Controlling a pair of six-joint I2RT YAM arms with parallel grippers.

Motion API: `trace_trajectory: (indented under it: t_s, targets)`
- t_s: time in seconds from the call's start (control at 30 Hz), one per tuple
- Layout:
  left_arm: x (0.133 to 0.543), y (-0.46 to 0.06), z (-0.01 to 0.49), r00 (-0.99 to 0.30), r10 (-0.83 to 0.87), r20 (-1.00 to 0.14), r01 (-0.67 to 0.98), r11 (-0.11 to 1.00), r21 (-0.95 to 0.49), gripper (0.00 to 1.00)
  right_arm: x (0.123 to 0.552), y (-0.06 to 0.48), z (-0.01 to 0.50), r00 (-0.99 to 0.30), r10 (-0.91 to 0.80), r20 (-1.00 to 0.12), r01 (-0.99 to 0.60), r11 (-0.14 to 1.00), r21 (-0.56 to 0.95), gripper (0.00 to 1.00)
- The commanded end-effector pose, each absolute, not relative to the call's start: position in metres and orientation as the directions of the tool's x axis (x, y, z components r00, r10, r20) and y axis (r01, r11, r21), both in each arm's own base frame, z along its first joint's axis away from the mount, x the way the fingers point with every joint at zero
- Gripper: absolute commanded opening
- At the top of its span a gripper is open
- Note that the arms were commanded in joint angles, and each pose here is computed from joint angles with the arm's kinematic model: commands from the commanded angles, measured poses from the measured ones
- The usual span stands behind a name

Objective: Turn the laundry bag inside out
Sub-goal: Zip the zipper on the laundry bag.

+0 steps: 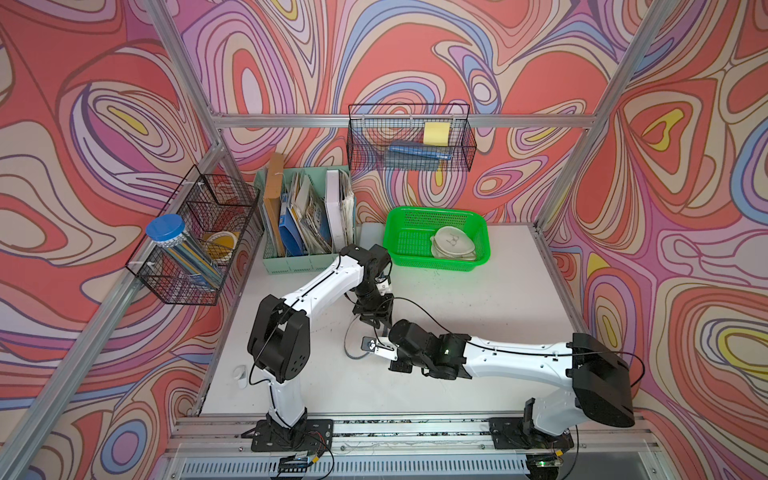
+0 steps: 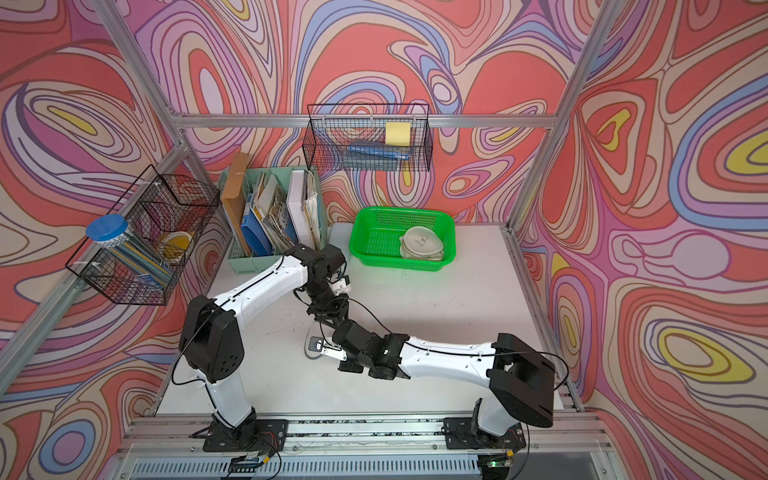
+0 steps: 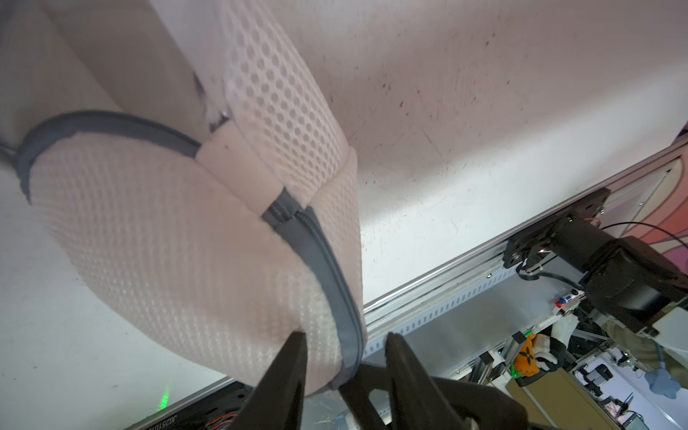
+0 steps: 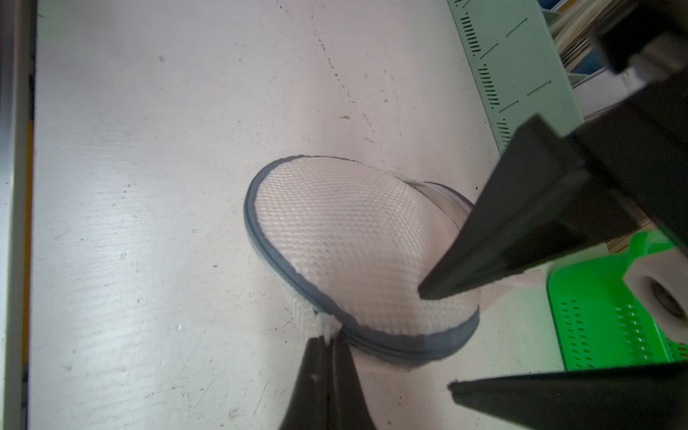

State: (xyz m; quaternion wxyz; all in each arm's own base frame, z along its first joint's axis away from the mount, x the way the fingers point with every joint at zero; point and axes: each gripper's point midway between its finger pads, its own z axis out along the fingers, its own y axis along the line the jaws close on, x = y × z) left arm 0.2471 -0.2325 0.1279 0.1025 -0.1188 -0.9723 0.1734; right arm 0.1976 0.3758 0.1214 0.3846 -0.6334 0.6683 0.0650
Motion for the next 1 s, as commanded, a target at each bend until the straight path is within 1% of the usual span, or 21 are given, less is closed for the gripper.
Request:
trace_trajectory:
  t_s: [0.0,0.23,0.27,0.33,0.37,0.4,0.53,0.63,0.83,0.97]
  targets:
    - [0.236,-0.224,0.122,-0.934,0.297,0.199,0.23,0.926,-0.299,0.41,0.199,0.373,0.133,0.087,-0.78,-0.62,-0.889,0.22,-0.402,0.0]
    - [0.233,-0.225,0.113,-0.923,0.319,0.214,0.266,0.933,-0.242,0.38,0.199,0.371,0.135,0.087,-0.779,-0.621,-0.886,0.224,-0.405,0.0]
    - [0.233,-0.225,0.111,-0.922,0.321,0.217,0.27,0.934,-0.233,0.35,0.199,0.372,0.136,0.088,-0.777,-0.623,-0.886,0.225,-0.405,0.0]
    - [0.233,-0.225,0.109,-0.921,0.323,0.22,0.275,0.935,-0.223,0.17,0.199,0.372,0.136,0.088,-0.777,-0.623,-0.887,0.224,-0.405,0.0]
    - [0.234,-0.225,0.109,-0.922,0.319,0.219,0.273,0.937,-0.217,0.06,0.199,0.372,0.136,0.088,-0.778,-0.622,-0.886,0.224,-0.405,0.0]
    - [0.236,-0.225,0.109,-0.924,0.318,0.213,0.274,0.938,-0.213,0.0,0.199,0.371,0.136,0.088,-0.78,-0.62,-0.886,0.223,-0.407,0.0]
    - [0.246,-0.225,0.117,-0.931,0.315,0.186,0.281,0.941,-0.191,0.0,0.199,0.37,0.136,0.092,-0.788,-0.609,-0.885,0.215,-0.412,0.0]
    - [0.261,-0.225,0.129,-0.941,0.301,0.153,0.272,0.945,-0.181,0.0,0.199,0.367,0.137,0.099,-0.802,-0.589,-0.885,0.2,-0.421,0.0]
    - [0.3,-0.222,0.152,-0.974,0.215,0.067,0.195,0.955,-0.225,0.0,0.201,0.36,0.14,0.124,-0.831,-0.543,-0.873,0.169,-0.457,0.0]
    - [0.324,-0.216,0.157,-0.991,0.124,0.048,0.106,0.953,-0.283,0.0,0.194,0.361,0.135,0.119,-0.828,-0.549,-0.892,0.153,-0.424,0.0]
